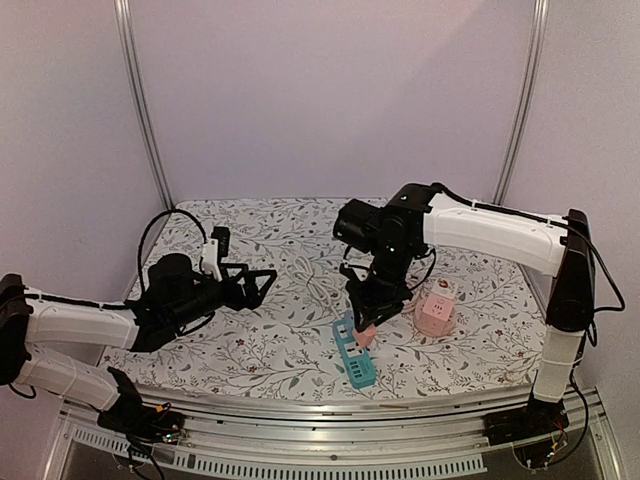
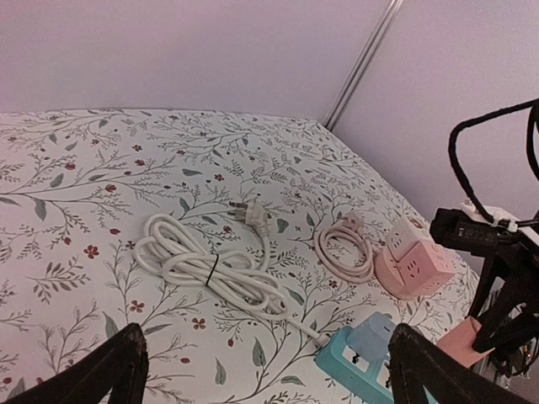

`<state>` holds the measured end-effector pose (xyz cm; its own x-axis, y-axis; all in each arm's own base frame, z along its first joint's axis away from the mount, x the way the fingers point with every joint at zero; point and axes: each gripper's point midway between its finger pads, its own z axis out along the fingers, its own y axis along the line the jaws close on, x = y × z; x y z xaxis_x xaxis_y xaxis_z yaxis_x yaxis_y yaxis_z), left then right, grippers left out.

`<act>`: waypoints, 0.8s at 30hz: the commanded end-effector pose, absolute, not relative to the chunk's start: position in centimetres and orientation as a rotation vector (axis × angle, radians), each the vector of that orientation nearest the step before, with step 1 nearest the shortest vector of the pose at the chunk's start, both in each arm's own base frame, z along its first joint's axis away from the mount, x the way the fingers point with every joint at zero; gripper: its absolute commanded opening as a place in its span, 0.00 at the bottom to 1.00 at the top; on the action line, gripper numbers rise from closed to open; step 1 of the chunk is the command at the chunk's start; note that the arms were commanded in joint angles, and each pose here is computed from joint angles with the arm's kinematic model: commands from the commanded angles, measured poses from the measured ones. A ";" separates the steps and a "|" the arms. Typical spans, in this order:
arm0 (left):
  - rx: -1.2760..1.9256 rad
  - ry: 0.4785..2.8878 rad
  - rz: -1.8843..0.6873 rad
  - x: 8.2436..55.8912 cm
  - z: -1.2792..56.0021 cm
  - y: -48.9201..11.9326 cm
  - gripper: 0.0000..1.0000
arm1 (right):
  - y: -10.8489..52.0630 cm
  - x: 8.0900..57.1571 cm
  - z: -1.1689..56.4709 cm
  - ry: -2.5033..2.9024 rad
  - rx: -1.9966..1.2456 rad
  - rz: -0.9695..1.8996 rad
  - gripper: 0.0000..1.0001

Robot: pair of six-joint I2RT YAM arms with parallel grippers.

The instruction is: Insert the plug

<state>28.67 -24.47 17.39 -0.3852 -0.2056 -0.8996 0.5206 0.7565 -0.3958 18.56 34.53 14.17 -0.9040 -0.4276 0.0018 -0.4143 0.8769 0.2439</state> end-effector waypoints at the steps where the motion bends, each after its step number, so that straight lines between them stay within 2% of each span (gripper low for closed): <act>1: 0.420 1.776 -0.895 27.6 18.0 -27.0 0.99 | 33.8 18.7 13.4 -2.982 0.603 -0.305 0.00; 12: 0.725 1.739 -0.933 23.8 15.9 -28.1 0.99 | 34.4 19.2 13.3 -2.998 0.605 -0.334 0.00; 24: 0.912 1.734 -0.965 22.0 14.6 -30.4 0.97 | 34.7 20.1 11.8 -3.026 0.630 -0.338 0.00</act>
<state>22.58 -29.40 14.70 -0.3310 0.1123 -0.9369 0.8529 0.4604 -0.2462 19.22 34.58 12.77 -0.9170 -0.3990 0.0005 -0.3884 0.8930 0.2273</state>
